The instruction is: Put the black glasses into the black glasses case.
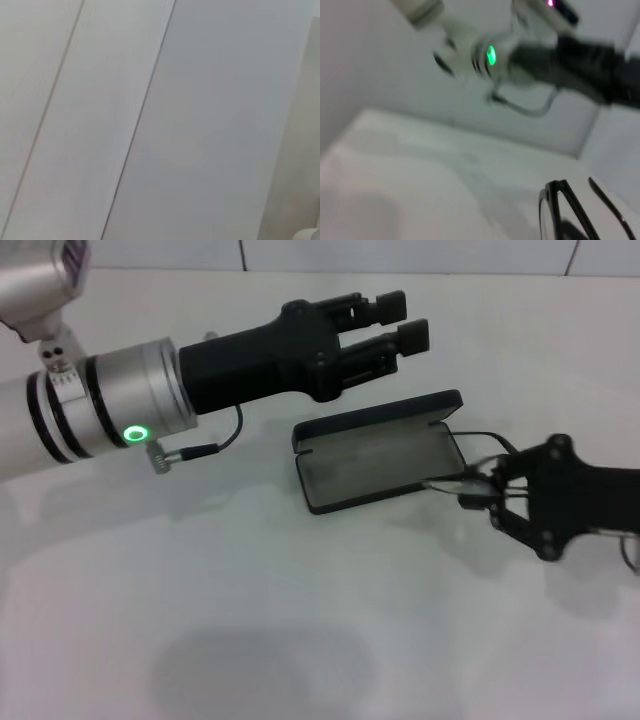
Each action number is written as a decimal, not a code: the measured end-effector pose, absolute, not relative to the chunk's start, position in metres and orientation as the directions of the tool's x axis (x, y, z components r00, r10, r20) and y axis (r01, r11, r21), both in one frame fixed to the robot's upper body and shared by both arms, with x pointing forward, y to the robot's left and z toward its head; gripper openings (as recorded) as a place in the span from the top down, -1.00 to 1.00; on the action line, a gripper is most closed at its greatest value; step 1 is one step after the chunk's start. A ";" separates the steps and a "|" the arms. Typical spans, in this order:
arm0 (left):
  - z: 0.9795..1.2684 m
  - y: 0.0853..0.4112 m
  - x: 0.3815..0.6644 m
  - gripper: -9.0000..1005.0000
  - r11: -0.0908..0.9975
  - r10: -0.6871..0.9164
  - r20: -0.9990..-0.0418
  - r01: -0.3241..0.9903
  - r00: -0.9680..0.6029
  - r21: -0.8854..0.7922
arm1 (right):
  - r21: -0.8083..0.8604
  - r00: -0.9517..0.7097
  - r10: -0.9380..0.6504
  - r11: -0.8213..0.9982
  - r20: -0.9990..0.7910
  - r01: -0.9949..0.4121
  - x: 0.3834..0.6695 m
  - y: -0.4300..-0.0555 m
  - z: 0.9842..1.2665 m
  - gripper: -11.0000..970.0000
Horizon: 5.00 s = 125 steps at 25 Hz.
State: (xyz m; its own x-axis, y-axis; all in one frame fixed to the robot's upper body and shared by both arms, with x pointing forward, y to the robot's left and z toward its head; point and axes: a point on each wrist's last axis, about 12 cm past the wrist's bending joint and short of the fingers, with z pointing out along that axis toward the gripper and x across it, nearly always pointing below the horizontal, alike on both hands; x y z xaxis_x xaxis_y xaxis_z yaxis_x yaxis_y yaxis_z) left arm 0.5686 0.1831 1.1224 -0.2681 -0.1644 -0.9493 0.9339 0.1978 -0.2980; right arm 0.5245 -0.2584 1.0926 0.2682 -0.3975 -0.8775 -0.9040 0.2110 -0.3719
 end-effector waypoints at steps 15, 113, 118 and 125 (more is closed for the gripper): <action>1.122 0.183 0.572 -0.07 0.217 -0.149 -0.951 0.929 -0.271 -0.299 | -0.587 0.359 -0.678 0.132 -0.641 -0.799 0.541 -0.187 1.080 0.73; 1.098 0.226 0.516 -0.36 0.095 0.078 -0.995 0.994 -0.059 -0.051 | -0.099 0.095 -0.032 0.149 -0.995 -0.984 0.503 -0.277 1.108 -0.28; 1.092 0.245 0.500 -0.76 0.087 0.078 -0.996 0.996 -0.037 -0.030 | -0.144 0.143 -0.011 0.130 -0.990 -0.981 0.501 -0.263 1.100 -0.52; 1.086 0.250 0.494 -0.76 0.089 0.105 -0.993 0.995 -0.048 -0.039 | -0.178 0.179 -0.005 0.130 -0.984 -0.975 0.501 -0.255 1.092 -0.79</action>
State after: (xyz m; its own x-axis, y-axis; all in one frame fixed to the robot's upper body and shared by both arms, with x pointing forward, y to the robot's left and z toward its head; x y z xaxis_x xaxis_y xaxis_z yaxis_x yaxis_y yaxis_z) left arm 0.4941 0.2503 1.0857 -0.0480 0.1046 -0.9934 0.9953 0.0892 -0.0387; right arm 0.5015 -0.2549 1.0920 0.1790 -0.0053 -0.9838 -0.9754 0.1298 -0.1781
